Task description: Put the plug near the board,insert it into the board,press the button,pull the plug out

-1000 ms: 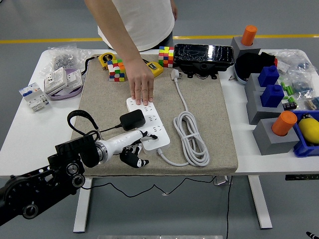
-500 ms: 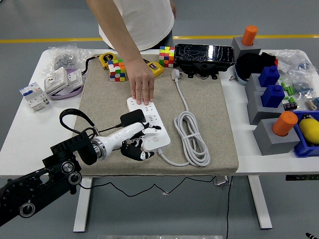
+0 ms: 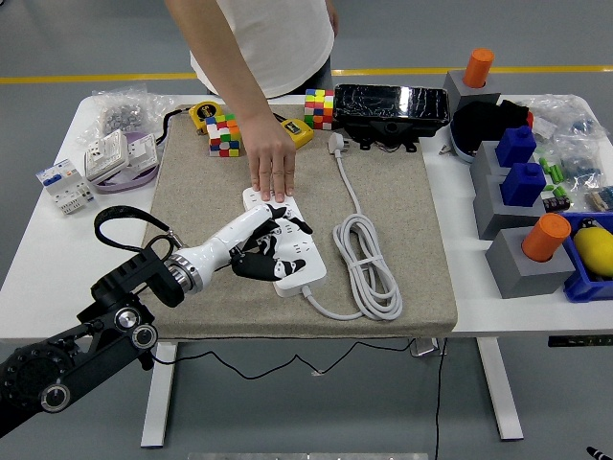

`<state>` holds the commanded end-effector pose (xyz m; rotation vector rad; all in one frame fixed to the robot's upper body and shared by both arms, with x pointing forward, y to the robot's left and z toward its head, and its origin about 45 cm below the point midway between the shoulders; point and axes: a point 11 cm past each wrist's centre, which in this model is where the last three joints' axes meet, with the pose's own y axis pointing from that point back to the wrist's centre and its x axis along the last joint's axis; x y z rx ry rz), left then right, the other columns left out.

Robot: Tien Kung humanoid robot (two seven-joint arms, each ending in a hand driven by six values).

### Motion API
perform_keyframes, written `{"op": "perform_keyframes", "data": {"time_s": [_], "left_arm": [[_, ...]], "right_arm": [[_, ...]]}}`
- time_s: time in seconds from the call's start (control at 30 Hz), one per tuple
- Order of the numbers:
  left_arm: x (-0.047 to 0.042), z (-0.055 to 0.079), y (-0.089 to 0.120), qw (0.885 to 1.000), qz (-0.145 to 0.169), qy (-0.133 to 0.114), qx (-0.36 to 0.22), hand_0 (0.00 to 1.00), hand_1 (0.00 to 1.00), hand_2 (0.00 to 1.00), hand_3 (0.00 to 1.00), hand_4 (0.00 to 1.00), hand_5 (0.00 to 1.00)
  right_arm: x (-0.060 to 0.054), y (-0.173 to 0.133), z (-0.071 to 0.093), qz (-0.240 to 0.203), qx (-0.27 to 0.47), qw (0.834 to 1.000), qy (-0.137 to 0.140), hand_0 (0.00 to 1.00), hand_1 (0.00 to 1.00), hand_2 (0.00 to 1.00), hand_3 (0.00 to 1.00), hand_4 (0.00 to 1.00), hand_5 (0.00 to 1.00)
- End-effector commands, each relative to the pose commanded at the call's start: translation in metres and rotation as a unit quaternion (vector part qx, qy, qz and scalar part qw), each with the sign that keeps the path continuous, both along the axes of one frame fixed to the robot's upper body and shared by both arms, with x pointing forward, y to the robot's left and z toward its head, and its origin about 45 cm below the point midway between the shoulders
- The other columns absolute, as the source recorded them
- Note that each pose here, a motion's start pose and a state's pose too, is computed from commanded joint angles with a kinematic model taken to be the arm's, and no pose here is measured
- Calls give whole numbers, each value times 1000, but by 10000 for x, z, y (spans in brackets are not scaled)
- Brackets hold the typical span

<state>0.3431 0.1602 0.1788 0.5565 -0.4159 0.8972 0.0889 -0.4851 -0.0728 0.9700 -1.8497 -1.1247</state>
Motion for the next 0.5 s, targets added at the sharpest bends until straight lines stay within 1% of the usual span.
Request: {"op": "perform_keyframes", "data": {"time_s": [0.13,0.23,0.27,0.43,0.47,0.5], "left_arm": [[-13,-28,-2,1000,-5,10,12,153,84,177,624,768,90],[-40,-69,-10,999,-13,25,30,153,84,177,624,768,90],[-48,-81,-12,999,-15,29,34,130,61,126,655,783,92],[-92,-156,-13,996,-25,53,67,130,61,126,655,783,92],[-102,-175,-12,995,-27,60,74,126,66,133,740,783,102],[-111,-191,-12,994,-28,65,79,126,66,133,740,783,102]], "right_arm": [[6,-3,3,0,0,1000,-1,574,629,601,538,880,407],[1,-3,2,-1,0,1000,-1,574,629,601,538,880,407],[-2,-3,1,-1,0,1000,0,573,630,601,538,880,407],[-14,-2,-2,0,0,1000,1,573,630,601,538,880,407],[-17,-3,-2,0,0,1000,2,573,629,602,538,880,408],[-19,-3,-2,0,0,1000,2,573,629,602,538,880,408]]}}
